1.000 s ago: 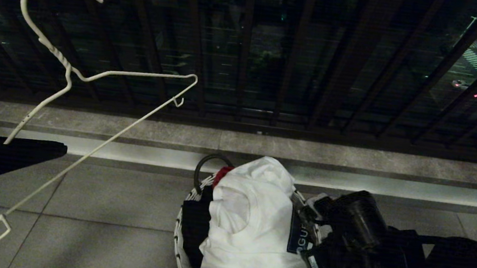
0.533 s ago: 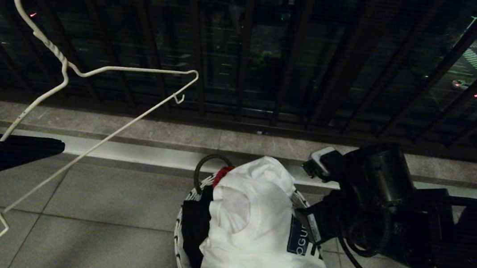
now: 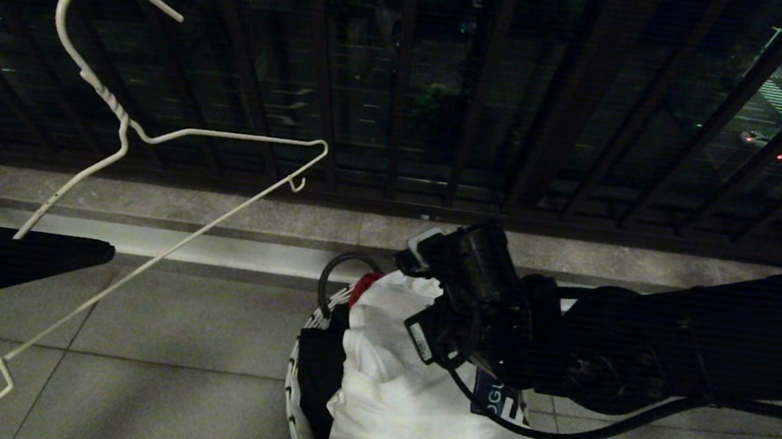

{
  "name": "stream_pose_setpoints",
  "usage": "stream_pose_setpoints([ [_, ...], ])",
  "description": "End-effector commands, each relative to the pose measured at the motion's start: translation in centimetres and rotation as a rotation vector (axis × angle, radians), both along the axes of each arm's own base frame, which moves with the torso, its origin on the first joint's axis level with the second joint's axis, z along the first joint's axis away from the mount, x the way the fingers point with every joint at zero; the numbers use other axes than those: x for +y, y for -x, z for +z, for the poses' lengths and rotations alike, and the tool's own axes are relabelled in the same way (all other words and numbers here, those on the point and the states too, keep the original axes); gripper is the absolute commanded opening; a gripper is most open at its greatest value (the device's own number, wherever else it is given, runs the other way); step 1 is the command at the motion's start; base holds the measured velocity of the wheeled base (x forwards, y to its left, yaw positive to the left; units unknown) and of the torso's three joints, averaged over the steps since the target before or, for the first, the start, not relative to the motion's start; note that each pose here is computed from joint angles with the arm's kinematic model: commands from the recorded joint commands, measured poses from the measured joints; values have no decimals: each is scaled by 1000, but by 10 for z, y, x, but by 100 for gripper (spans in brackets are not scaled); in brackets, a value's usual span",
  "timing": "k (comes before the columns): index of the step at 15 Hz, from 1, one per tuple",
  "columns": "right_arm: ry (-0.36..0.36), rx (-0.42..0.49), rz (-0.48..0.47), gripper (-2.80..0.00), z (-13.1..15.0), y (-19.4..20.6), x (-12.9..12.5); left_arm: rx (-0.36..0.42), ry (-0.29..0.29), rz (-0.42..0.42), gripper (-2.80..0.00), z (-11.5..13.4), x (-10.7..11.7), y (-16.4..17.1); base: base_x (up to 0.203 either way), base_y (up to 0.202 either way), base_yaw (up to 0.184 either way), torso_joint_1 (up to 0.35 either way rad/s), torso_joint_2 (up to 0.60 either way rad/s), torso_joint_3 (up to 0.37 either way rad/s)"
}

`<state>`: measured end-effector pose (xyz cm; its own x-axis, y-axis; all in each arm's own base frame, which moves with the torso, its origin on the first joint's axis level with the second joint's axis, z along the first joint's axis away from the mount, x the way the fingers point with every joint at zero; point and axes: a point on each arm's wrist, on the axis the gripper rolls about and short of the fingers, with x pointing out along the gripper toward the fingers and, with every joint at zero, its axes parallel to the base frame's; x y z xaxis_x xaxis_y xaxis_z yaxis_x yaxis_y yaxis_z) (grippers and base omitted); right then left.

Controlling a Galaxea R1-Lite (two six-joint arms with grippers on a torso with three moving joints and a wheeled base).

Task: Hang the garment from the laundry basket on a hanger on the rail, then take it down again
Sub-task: Pick up clothes from the basket

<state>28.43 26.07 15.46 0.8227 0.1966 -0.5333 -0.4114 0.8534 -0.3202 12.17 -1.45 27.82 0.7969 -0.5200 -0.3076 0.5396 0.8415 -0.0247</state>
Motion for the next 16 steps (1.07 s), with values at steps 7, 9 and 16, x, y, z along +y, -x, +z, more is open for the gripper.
stream_pose_setpoints([
  [7, 158, -52, 48, 0, -49, -11, 49, 11, 2, -5, -280, 0, 0, -5, 0, 0, 0, 0, 0, 0],
  [9, 203, -130, 30, 0, -57, -23, 64, 10, 1, -3, -280, -1, 0, -4, 0, 0, 0, 0, 0, 0],
  [16, 323, -195, -24, 0, -75, -45, 76, 5, 0, -4, -280, 0, 0, -3, 0, 0, 0, 0, 0, 0],
])
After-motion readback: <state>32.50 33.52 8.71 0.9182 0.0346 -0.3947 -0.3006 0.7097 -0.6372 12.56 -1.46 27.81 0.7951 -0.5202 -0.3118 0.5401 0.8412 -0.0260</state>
